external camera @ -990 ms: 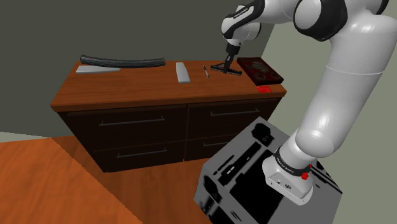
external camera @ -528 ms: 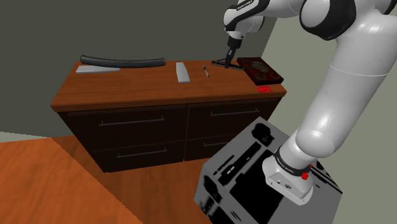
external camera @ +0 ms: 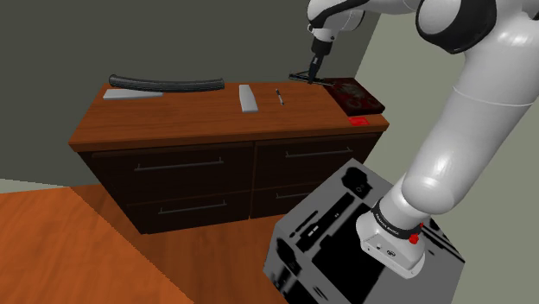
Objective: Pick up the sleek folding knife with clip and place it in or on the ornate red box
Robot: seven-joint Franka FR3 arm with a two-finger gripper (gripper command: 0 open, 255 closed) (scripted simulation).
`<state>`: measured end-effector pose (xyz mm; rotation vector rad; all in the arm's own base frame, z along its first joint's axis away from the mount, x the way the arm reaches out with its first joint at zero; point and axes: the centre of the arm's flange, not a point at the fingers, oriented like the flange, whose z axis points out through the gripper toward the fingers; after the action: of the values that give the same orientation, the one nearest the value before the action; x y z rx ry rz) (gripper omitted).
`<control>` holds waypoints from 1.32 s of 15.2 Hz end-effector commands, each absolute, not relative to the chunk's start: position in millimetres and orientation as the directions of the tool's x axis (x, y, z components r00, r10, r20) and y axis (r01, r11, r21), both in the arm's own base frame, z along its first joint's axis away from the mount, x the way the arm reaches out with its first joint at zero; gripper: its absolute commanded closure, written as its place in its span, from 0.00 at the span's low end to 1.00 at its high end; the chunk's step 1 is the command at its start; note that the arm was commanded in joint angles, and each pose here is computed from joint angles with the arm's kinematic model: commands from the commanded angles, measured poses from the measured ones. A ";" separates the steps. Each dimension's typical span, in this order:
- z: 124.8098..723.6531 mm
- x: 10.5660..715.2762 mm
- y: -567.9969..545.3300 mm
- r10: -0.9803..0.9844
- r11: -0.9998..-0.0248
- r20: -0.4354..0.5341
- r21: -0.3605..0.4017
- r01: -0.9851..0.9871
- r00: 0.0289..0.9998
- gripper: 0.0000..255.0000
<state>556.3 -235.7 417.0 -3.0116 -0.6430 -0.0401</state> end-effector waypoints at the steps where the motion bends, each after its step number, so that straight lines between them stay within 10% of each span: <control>1: 427.0 556.8 -235.3 0.407 -0.911 0.038 -0.055 0.409 0.913 1.00; 20: 459.2 449.2 -368.8 0.407 -0.911 0.038 -0.055 0.409 0.913 1.00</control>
<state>459.5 -358.7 459.1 -3.0121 -0.6403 -0.0396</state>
